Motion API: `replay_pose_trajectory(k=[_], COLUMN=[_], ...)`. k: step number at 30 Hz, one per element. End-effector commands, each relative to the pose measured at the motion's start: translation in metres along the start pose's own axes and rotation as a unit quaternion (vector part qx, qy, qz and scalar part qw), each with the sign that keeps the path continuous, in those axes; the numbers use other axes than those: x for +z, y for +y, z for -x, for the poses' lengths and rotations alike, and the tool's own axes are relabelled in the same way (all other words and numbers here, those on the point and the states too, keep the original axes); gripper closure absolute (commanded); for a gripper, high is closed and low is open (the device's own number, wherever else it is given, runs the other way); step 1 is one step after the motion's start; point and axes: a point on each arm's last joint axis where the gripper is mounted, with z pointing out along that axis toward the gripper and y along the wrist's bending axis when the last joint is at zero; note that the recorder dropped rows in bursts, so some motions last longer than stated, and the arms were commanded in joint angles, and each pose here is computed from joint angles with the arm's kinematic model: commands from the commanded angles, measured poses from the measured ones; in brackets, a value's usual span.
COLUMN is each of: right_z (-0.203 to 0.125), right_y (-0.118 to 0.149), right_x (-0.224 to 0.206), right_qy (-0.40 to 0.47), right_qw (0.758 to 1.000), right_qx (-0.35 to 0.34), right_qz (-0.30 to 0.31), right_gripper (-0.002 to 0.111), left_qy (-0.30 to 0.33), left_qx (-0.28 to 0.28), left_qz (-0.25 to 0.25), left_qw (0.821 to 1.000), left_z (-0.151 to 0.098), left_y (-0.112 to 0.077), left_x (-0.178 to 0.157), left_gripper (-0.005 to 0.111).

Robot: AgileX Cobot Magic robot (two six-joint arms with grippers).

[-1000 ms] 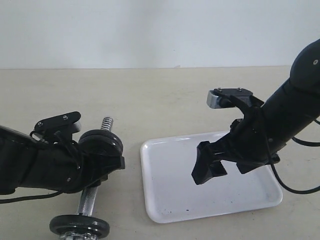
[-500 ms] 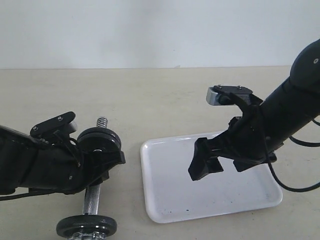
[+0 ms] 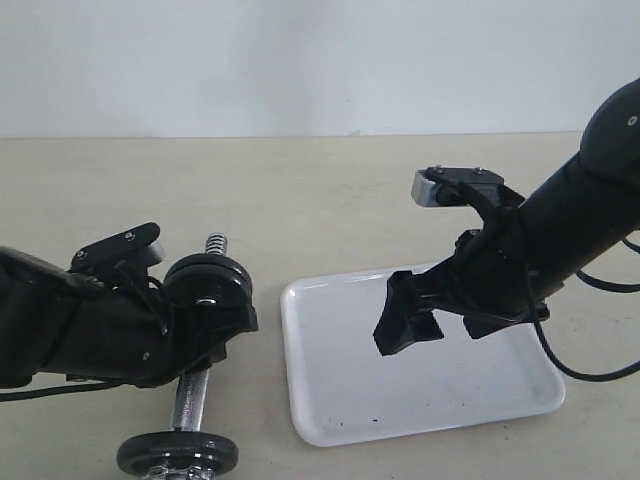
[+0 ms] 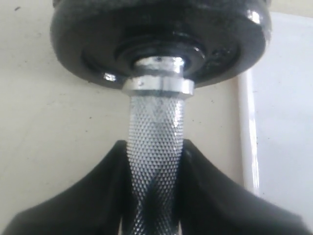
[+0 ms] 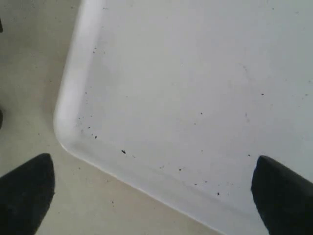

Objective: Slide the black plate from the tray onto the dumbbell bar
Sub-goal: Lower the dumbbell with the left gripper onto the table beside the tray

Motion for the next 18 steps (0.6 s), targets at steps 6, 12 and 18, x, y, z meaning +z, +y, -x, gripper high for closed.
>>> replay_pose_trajectory(k=[6, 12, 18], right_z=[0.0009, 0.0009, 0.0007], right_y=[0.001, 0.001, 0.0011], right_x=[-0.0018, -0.0018, -0.0018], right_qy=[-0.013, -0.013, -0.012], right_qw=[1.0, 1.0, 1.0], right_qx=[0.004, 0.003, 0.003], right_qz=[0.005, 0.005, 0.005], right_gripper=[0.003, 0.003, 0.003], left_qy=[-0.013, -0.016, -0.025], left_qx=[0.072, 0.051, -0.009], left_qz=[-0.03, -0.027, -0.018], left_qw=[0.997, 0.998, 0.999], left_z=[0.0078, 0.0085, 0.0103], left_y=[-0.0113, -0.0106, -0.0088], left_x=[-0.0063, -0.0063, -0.0063], left_gripper=[0.055, 0.044, 0.045])
